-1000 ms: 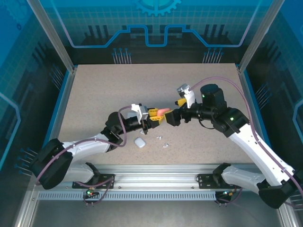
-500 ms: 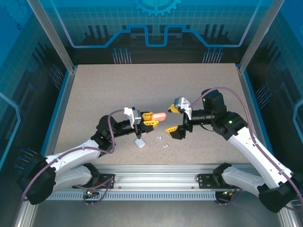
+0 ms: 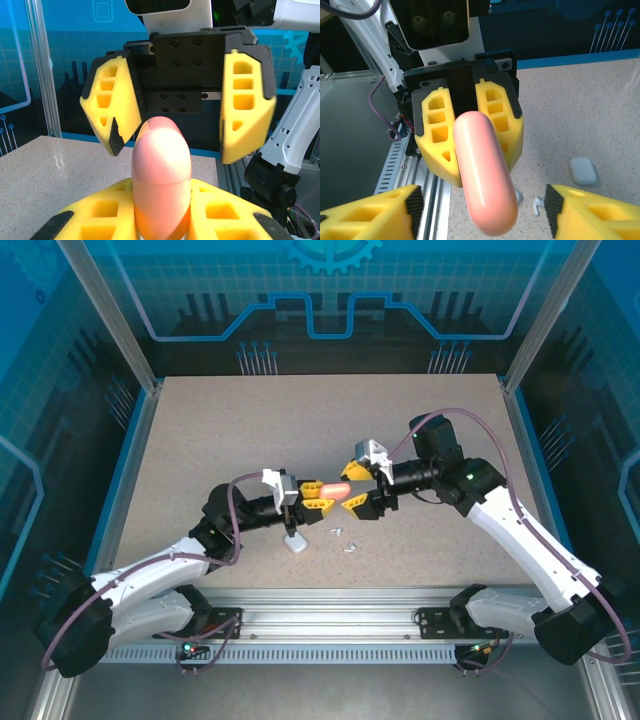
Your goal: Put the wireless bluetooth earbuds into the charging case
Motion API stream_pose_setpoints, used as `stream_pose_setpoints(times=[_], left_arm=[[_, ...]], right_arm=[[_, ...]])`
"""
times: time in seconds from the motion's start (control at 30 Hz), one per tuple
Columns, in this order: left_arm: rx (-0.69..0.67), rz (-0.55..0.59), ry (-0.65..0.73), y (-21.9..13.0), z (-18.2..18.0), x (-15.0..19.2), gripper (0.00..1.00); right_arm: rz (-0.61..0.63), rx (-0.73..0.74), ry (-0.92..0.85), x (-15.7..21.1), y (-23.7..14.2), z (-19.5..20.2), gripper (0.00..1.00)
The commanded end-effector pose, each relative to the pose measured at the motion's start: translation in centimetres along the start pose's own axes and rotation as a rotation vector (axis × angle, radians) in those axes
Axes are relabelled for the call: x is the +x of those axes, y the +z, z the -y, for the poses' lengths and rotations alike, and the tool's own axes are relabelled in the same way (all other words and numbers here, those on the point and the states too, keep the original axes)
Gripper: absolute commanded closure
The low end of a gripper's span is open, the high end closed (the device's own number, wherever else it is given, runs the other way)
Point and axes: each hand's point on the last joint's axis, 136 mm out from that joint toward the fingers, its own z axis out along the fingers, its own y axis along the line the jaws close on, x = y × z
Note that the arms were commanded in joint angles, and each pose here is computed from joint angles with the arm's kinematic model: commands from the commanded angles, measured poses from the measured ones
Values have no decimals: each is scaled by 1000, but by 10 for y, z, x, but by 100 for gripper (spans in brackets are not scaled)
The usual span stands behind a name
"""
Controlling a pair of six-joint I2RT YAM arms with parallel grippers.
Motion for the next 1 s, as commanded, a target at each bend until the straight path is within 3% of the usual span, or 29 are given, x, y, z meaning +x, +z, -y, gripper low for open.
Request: stream_pose_setpoints(times=[0.0, 0.33, 0.53, 0.63, 0.97], left_arm=[[29, 17, 16, 2, 5, -9, 100], [23, 14, 9, 6, 1, -9, 100], [22, 19, 6, 9, -1, -11, 100], [19, 15, 6, 9, -1, -10, 100], [-36, -13, 26, 4, -8, 3, 54]], right_arm=[[13, -32, -14, -10, 1, -6, 39], [-17, -30, 18, -3, 11, -4, 52], [-42, -8, 35, 5, 14, -1, 67], [-45, 6, 37, 8, 12, 0, 70], [-108, 193, 145, 28, -2, 29, 73]])
